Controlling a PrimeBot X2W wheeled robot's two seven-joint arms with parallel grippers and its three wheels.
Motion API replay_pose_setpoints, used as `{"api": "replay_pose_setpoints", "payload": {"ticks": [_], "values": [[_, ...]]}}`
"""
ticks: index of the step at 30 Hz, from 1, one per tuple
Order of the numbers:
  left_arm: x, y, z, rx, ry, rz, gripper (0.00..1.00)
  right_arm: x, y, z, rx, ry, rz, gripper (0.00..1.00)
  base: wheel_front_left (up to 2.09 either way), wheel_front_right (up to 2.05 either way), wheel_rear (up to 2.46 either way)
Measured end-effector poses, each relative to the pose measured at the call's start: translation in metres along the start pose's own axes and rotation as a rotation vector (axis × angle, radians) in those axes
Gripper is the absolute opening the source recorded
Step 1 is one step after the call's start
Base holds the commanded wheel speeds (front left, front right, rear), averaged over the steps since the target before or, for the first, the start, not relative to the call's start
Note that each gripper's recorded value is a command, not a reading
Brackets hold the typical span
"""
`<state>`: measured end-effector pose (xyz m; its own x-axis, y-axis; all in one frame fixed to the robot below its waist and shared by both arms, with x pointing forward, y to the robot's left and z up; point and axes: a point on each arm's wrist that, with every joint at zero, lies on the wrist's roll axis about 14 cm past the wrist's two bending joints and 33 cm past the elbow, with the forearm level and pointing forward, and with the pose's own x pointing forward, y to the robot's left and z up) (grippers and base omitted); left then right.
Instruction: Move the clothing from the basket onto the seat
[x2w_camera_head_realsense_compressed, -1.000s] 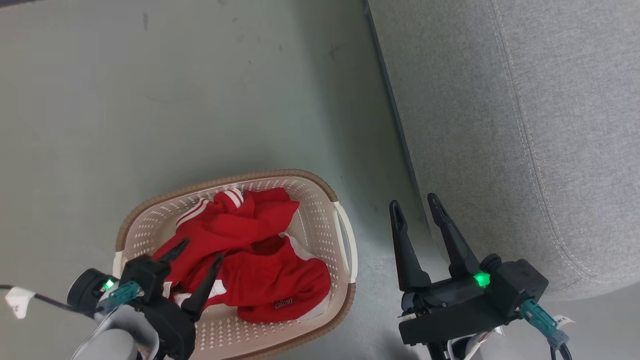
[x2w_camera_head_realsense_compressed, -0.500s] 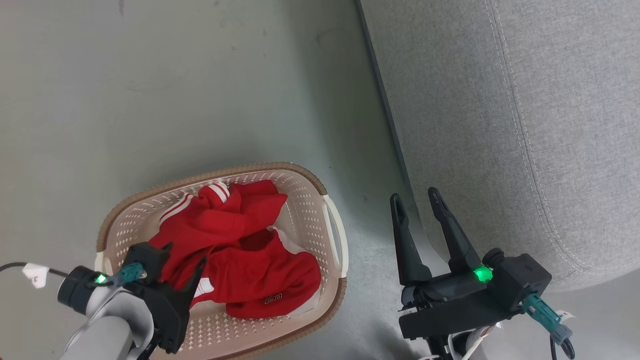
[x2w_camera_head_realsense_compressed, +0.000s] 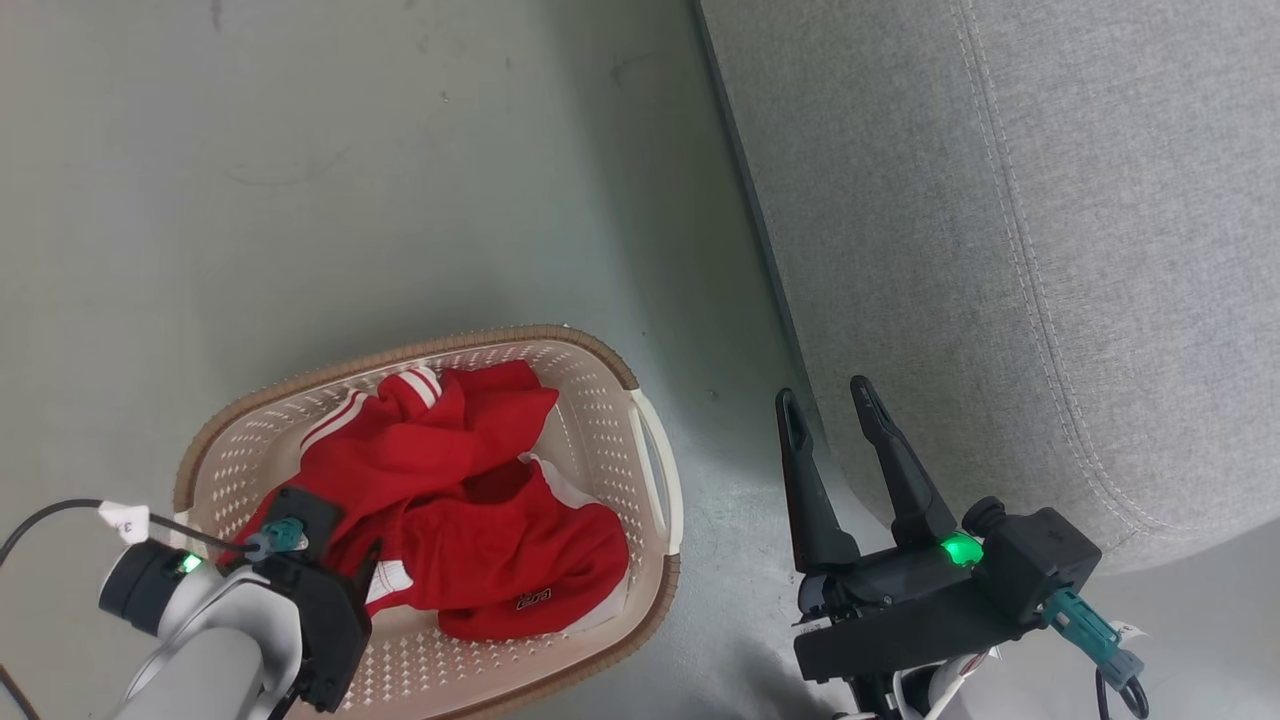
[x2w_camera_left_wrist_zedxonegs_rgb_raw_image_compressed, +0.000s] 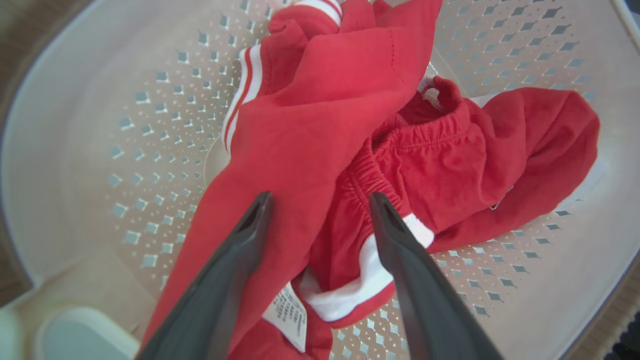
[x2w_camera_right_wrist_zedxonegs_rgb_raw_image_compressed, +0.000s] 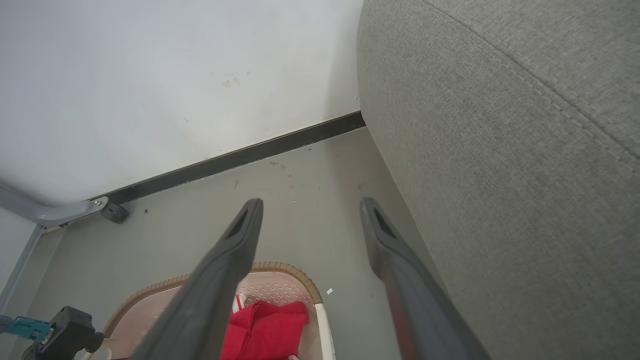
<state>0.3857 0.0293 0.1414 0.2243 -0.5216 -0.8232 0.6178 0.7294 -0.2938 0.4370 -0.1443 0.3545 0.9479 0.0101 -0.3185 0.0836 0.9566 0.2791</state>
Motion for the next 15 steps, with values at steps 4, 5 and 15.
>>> {"api": "replay_pose_setpoints", "payload": {"ticks": [4,5,15], "values": [[0.001,-0.001,-0.016,0.062,0.082,-0.003,1.00,-0.001,-0.001,0.001,0.000,-0.001,-0.003,1.00,0.00,0.00,0.00],[0.001,-0.002,-0.019,0.068,0.093,-0.003,1.00,-0.002,-0.001,0.001,-0.001,-0.002,-0.004,1.00,0.00,0.00,0.00],[0.004,-0.007,-0.020,0.066,0.107,-0.013,0.00,-0.004,-0.004,0.001,0.005,0.000,-0.014,1.00,0.00,0.00,0.00]]}}
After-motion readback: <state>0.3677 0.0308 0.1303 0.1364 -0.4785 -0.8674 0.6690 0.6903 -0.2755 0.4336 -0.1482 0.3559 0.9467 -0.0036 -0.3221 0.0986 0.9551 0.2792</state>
